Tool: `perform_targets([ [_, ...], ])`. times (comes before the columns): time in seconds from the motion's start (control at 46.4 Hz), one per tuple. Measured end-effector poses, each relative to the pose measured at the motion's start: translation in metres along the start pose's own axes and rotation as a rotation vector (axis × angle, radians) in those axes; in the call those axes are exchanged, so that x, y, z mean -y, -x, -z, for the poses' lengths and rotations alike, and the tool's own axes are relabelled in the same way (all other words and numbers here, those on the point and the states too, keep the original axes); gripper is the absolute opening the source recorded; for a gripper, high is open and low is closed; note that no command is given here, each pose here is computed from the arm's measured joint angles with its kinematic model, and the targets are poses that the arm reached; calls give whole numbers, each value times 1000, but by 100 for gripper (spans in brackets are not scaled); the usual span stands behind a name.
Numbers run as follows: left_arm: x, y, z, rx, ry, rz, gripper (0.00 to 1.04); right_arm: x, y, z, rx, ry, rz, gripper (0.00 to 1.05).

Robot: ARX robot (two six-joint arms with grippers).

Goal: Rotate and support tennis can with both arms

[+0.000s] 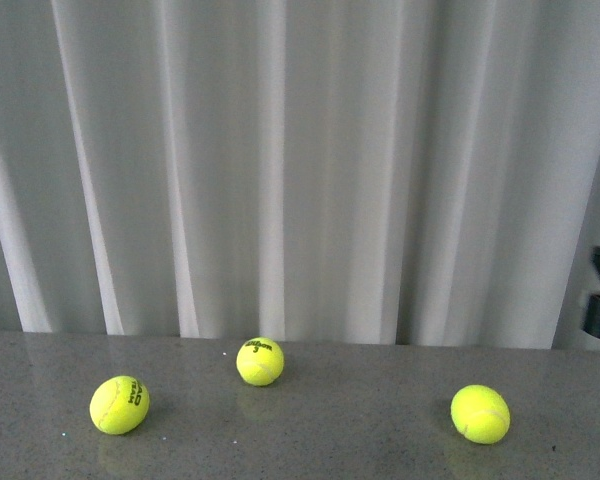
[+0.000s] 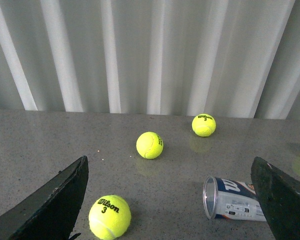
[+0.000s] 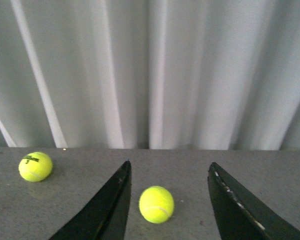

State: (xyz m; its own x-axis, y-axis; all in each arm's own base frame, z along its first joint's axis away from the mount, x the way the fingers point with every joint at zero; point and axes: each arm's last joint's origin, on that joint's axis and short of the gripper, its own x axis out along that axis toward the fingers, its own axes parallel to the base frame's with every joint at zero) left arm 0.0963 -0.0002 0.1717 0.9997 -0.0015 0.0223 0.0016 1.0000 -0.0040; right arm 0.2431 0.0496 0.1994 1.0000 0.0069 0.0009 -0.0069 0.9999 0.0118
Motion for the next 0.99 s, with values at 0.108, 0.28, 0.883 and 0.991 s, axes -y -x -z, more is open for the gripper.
perform_targets([
  [0.108,0,0,0,0,0,1,98,13,17,9,-13,7,15,27],
  [0.28,0,0,0,0,0,0,98,25,45,17,-11,13,-3,3],
  [0.883,0,0,0,0,0,0,98,49,98,37,-18,12,5,3],
  [0.991,0,0,0,0,0,0,98,49,105,35,-12,12,6,3],
])
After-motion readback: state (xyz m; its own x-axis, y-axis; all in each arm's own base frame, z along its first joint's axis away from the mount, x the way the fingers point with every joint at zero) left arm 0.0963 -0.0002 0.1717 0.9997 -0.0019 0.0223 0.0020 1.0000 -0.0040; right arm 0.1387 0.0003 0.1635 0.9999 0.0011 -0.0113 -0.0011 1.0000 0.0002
